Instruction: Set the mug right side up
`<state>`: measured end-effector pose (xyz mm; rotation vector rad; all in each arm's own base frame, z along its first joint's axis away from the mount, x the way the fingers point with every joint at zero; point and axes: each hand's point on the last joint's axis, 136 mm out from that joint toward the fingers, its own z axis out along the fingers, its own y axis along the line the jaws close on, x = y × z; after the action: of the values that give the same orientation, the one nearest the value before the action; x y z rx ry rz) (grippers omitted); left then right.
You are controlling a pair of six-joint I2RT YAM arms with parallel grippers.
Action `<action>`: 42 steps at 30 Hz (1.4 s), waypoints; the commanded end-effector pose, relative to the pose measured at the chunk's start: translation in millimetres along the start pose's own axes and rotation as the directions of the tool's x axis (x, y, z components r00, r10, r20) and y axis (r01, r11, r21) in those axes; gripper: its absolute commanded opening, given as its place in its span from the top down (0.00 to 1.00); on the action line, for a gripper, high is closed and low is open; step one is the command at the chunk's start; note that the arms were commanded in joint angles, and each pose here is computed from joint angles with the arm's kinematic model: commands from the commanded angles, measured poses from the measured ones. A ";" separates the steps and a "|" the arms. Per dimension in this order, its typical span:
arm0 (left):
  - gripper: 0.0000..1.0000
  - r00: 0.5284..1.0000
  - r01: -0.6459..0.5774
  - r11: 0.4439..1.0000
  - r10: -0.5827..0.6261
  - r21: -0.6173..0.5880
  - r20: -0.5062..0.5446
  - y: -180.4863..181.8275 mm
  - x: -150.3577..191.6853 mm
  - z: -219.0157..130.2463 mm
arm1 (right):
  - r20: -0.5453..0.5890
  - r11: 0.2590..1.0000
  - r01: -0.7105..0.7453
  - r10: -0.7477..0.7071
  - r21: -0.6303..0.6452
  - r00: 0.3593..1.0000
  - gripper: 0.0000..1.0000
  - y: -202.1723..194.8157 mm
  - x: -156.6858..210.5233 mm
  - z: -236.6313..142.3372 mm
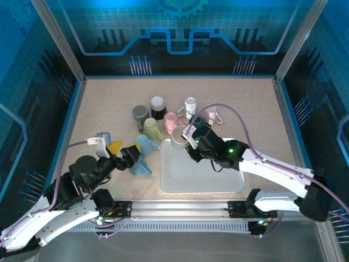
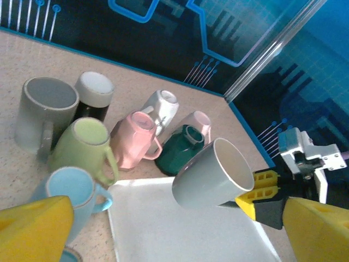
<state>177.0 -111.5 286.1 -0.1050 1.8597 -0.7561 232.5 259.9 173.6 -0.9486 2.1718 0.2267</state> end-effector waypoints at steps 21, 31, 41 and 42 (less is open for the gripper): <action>0.01 0.998 0.056 0.994 -0.056 -0.090 -0.006 25.8 -0.7 -24.2 | 0.031 0.994 0.104 -0.104 0.016 0.994 1.00 15.0 2.1 99.5; 0.01 0.999 0.032 0.991 -0.030 -0.131 0.011 33.8 -1.9 -23.8 | 0.000 0.998 0.059 -0.059 0.010 0.998 0.93 14.4 -2.8 112.6; 0.01 1.000 -0.005 0.987 0.001 -0.158 -0.026 34.0 4.7 -14.8 | -0.015 0.999 0.040 -0.040 0.001 0.999 0.51 13.9 -4.1 102.2; 0.01 0.999 -0.011 0.986 0.004 -0.168 -0.037 34.6 6.6 -12.9 | -0.013 0.999 0.036 -0.036 0.002 0.999 0.48 13.2 -5.2 99.6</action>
<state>169.7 -82.3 264.0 -0.2055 1.9444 -0.6470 277.6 313.8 86.2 -1.0275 2.1760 0.1767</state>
